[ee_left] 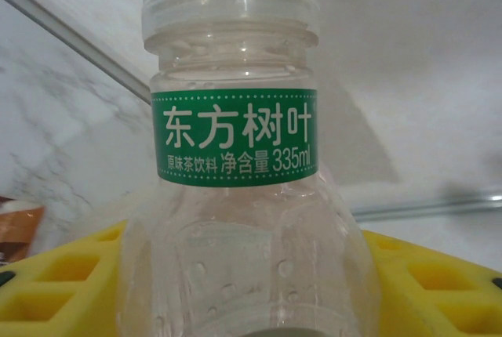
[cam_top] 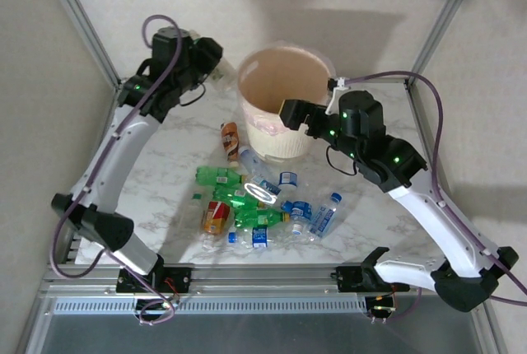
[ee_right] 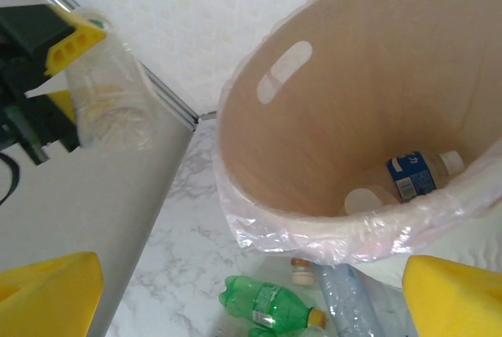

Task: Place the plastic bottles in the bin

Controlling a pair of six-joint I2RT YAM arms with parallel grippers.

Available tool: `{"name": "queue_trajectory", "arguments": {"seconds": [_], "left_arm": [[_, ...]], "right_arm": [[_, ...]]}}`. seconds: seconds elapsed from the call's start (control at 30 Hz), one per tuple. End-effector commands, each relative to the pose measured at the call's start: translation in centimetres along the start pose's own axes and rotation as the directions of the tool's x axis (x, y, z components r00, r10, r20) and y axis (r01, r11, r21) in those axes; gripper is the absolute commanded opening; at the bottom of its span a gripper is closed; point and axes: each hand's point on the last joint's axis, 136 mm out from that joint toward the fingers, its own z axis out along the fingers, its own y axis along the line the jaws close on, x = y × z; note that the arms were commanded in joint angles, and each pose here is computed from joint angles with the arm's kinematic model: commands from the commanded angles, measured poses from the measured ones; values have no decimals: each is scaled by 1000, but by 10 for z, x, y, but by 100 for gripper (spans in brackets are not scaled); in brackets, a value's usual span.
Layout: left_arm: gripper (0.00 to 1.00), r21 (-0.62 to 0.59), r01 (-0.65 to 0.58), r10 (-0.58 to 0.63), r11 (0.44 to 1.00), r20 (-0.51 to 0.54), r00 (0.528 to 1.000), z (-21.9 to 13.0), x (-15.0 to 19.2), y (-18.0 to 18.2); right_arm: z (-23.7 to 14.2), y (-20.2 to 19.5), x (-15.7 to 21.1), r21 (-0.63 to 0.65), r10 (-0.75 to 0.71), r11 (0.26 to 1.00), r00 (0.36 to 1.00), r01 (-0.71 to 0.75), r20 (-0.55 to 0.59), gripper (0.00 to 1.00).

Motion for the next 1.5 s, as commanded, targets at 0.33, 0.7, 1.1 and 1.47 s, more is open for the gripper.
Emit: {"name": "queue_trajectory", "arguments": {"seconds": [0.33,0.7,1.1,1.47], "left_arm": [[53,109,-3,23,994,-183,983,61,68,-59],[68,20,-6,10,1000,-208,978,80,87,-37],[77,31,-9,15,999,-190,982,59,79,-45],[76,140,-144,146,980,-4,989,-19,24,-75]], "right_arm": [[-32,-26,2,80,35,996,998,-39,58,99],[-44,-32,-4,115,38,992,996,-47,83,99],[-53,-43,-11,188,36,981,994,-56,106,99],[-50,-103,27,437,105,893,994,-108,32,99]]}}
